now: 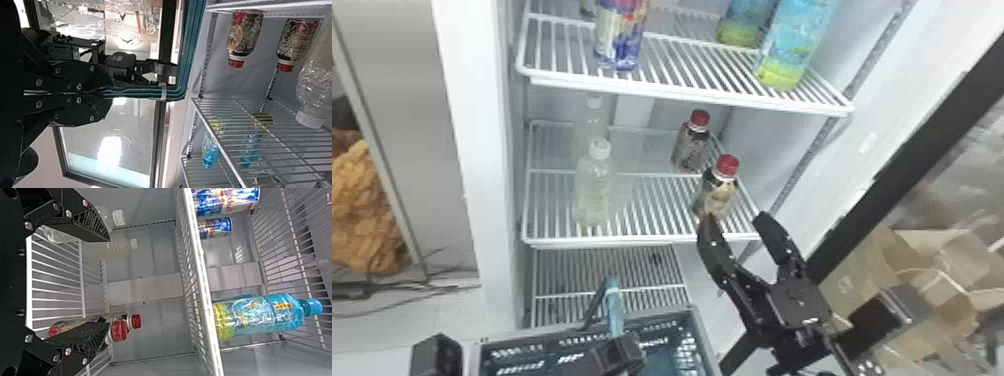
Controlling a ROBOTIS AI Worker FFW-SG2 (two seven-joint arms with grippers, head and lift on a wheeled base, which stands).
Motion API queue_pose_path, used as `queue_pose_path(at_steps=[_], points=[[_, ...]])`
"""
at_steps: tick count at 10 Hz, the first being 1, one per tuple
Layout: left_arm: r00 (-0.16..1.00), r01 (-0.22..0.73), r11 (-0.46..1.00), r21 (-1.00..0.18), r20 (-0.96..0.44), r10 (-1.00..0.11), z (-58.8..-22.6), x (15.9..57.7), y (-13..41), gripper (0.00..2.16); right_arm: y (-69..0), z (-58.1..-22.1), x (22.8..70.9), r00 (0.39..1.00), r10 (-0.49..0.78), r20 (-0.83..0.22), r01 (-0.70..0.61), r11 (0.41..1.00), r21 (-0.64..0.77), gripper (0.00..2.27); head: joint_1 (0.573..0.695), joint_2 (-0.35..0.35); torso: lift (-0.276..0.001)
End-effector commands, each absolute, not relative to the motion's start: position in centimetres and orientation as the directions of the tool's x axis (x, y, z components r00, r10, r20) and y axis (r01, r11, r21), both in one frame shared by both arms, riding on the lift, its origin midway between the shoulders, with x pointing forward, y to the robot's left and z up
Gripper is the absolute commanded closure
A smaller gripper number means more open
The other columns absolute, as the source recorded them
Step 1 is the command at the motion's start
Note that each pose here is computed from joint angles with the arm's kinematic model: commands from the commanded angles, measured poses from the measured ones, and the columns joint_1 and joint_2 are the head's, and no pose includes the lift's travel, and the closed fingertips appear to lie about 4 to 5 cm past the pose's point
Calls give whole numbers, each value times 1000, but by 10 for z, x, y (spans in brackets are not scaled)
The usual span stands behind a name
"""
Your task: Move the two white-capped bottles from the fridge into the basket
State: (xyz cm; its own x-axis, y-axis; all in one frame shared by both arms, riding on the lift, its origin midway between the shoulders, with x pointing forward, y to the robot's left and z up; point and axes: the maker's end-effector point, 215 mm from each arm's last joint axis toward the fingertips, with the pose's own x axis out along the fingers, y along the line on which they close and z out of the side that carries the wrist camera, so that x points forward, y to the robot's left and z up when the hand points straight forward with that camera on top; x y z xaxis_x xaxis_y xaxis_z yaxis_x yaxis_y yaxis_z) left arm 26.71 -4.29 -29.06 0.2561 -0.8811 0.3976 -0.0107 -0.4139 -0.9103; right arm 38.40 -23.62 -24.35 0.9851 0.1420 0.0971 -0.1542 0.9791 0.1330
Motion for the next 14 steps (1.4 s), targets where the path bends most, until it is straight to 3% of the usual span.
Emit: queue_pose_path(at_steps=[1, 11, 14], points=[[256, -11, -414, -910, 398, -881, -291, 267, -43, 1119, -237, -242, 384, 985, 140, 102, -153, 979, 135, 311, 695, -350, -260], [249, -8, -411, -911, 396, -884, -290, 267, -43, 1119, -217, -240, 397, 973, 194, 123, -211, 967, 144, 311, 695, -350, -260], [247, -9, -408, -913, 393, -886, -291, 266, -44, 1119, -195, -249, 410, 959, 262, 106, -276, 949, 151, 311, 695, -350, -260]])
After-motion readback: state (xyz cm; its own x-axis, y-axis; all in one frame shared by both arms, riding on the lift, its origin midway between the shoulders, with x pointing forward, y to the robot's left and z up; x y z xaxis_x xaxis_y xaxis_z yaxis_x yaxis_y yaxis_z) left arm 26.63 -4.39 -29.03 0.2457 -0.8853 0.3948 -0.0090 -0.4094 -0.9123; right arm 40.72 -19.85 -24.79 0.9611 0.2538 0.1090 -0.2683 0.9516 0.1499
